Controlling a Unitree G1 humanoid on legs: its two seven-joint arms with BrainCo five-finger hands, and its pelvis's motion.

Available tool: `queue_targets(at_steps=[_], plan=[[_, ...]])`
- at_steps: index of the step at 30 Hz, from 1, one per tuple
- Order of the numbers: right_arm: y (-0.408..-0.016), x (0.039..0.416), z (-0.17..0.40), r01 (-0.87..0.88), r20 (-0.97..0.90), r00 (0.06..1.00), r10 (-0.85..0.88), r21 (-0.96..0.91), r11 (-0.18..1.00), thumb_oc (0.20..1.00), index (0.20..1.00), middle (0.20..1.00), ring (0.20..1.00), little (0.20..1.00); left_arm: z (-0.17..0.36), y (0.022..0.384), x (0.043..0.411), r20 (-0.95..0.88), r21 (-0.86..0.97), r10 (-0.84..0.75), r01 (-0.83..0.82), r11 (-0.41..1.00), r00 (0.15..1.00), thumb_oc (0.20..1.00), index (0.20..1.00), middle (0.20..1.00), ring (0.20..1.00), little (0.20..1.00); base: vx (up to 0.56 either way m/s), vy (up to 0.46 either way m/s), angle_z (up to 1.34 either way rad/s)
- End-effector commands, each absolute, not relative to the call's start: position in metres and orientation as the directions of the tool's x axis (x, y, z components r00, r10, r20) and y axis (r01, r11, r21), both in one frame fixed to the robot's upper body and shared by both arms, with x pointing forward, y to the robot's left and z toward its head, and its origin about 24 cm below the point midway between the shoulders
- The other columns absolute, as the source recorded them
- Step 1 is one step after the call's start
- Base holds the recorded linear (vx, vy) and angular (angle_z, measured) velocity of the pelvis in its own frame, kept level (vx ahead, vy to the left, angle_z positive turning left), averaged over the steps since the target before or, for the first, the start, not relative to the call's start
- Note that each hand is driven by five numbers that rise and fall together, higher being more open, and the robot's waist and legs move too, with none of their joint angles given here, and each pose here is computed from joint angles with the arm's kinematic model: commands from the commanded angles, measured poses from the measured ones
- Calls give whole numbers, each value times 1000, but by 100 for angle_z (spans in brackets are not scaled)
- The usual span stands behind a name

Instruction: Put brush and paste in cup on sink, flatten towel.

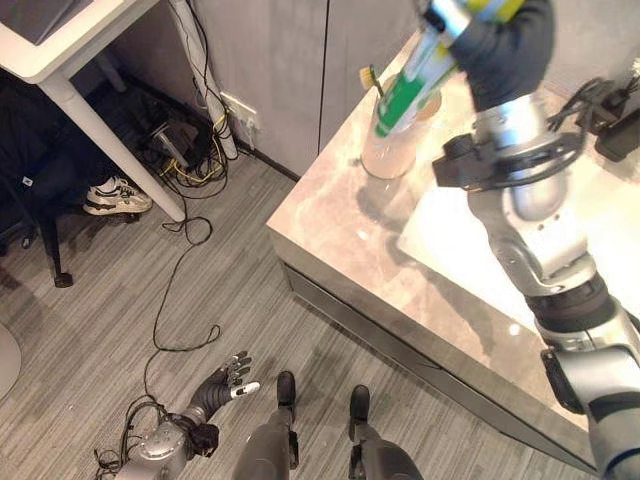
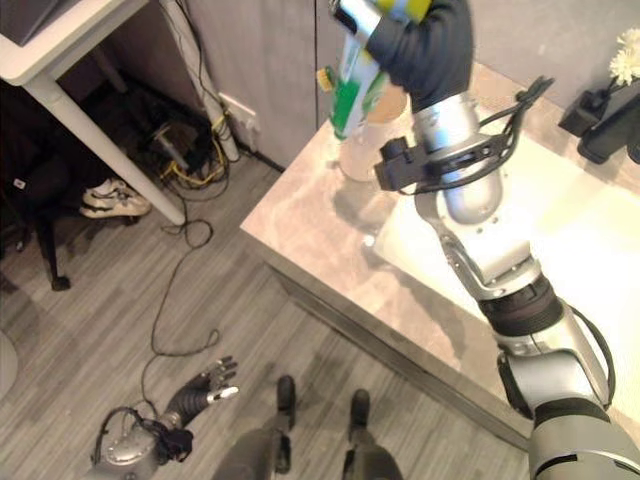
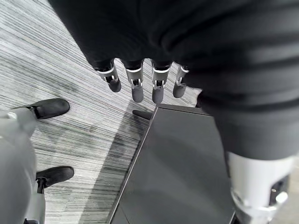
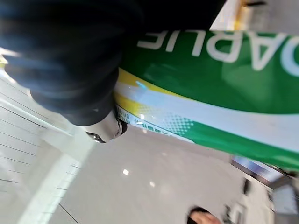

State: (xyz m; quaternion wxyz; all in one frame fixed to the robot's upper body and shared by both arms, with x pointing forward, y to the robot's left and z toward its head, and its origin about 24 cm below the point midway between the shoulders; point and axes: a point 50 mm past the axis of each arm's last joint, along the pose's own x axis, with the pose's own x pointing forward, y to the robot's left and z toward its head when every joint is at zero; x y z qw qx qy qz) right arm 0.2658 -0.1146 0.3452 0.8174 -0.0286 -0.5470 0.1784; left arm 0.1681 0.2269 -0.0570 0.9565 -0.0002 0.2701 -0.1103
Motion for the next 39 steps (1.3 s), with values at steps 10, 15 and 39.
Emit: queue_targets(at_steps=[10,15,39], plan=[[-114,234,399,-98,972,50,230,-225,970,200,200,200,200,200,-66,233,161,-538,-3,-164,192,981,827,1000,1000,1000,1000,1000,4,0,-1],[-112,240,402,4,965,61,255,-256,967,200,200,200,200,200,-69,236,162,-541,7,-146,178,984,828,1000,1000,1000,1000,1000,0,0,0],[-116,275,377,50,932,246,267,-287,957,200,200,200,200,200,-72,231,164,-534,0,-136,161,987,834,1000,1000,1000,1000,1000,1,0,0]])
